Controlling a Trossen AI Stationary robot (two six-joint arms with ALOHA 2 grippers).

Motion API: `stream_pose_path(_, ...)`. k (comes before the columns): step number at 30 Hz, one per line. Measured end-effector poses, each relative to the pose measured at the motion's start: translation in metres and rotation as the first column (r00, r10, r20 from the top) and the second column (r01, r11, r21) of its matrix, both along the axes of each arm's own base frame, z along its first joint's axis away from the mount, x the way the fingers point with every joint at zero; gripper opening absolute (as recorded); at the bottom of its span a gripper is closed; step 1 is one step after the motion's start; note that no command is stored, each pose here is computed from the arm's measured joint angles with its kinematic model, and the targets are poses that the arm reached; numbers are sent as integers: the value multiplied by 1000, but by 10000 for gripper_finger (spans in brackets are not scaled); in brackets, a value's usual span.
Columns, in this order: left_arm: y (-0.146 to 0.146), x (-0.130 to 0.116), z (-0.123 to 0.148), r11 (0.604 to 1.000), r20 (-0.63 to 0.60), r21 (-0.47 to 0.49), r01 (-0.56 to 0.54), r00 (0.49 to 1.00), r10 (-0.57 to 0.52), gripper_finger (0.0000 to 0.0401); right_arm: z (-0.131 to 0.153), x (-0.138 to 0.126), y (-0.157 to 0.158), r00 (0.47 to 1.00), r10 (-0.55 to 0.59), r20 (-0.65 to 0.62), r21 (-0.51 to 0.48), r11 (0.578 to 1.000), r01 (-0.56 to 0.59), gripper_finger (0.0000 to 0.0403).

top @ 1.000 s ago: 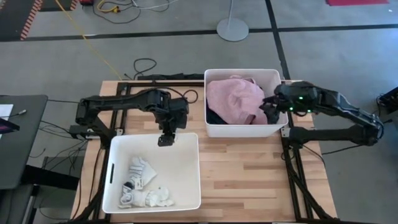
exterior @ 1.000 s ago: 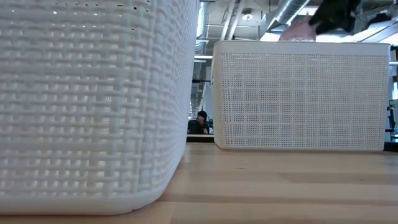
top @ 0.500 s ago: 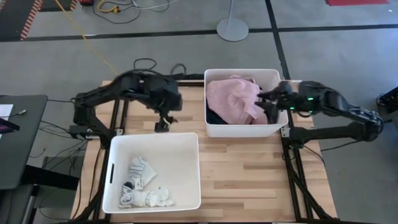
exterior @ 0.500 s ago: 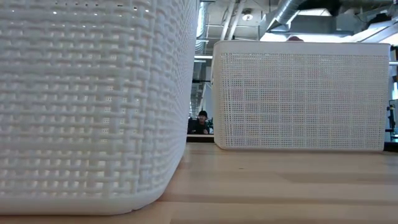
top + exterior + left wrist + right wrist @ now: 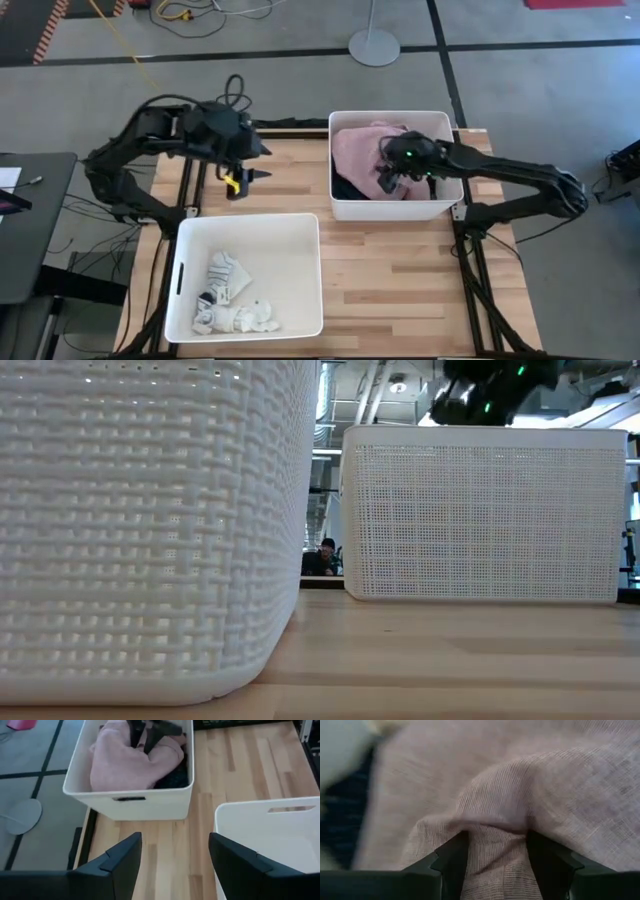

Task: Sort clothes
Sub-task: Put the pink long sleeve polo into the top laundry bin, then return to Home Position

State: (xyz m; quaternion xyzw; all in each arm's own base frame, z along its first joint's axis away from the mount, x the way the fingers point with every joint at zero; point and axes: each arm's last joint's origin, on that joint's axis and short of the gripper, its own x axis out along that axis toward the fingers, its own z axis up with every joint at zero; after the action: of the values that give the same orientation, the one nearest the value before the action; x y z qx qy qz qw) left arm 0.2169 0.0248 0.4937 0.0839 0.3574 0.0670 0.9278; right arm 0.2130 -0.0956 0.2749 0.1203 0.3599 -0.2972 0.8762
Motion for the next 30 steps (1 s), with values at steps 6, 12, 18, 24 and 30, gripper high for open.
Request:
stream_pose_path(6, -1, -29, 1, 998, 44, 37, -52, 998, 51, 224, -27, 2, -17, 999, -45, -29, 16, 999, 46, 223)
stream_pose_path(12, -3, -70, -6, 991, 199, 75, -115, 975, 98, 224, 16, 0, 0, 975, 82, 206, -117, 991, -59, 223)
stream_pose_path(18, -2, -96, -50, 966, 270, 107, -236, 942, 200, 224, 82, -28, 41, 862, 288, 417, -300, 939, -169, 223)
stream_pose_path(24, 1, -114, -84, 930, 412, 121, -348, 870, 272, 224, 114, -72, 77, 718, 440, 539, -378, 888, -261, 223)
stream_pose_path(30, 9, -122, -104, 885, 550, 129, -447, 775, 312, 224, 95, -89, 109, 616, 573, 541, -330, 818, -471, 223)
